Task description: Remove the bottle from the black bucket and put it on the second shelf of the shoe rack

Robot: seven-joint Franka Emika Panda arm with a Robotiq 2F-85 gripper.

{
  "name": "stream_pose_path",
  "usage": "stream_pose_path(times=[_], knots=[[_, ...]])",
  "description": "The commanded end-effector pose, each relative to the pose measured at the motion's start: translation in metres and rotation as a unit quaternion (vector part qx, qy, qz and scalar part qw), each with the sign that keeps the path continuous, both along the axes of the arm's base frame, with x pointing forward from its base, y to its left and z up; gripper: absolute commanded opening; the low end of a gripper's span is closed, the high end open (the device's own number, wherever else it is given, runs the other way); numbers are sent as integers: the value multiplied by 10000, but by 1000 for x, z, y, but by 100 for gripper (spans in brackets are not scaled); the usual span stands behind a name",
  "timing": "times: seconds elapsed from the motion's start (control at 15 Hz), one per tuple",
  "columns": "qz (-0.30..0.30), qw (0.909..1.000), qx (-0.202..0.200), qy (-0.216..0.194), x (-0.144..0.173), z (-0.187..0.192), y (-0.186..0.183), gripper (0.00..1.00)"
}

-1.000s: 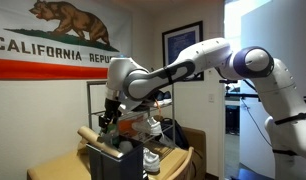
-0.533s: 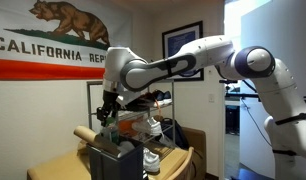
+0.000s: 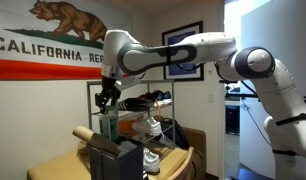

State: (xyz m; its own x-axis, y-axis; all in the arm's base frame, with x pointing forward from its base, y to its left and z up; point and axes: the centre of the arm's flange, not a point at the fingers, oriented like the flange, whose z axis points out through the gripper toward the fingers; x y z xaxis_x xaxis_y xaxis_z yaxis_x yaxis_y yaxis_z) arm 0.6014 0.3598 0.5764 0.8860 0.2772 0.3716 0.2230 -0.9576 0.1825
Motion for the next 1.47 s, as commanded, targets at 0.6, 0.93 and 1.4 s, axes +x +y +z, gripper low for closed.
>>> stream_pose_path(times=[0.6, 0.93, 1.4], knots=[[-123, 9998, 122, -120, 25, 83, 28, 42], [-221, 9996, 138, 134, 7, 92, 28, 42], [-581, 9963, -156, 606, -20, 91, 6, 42]])
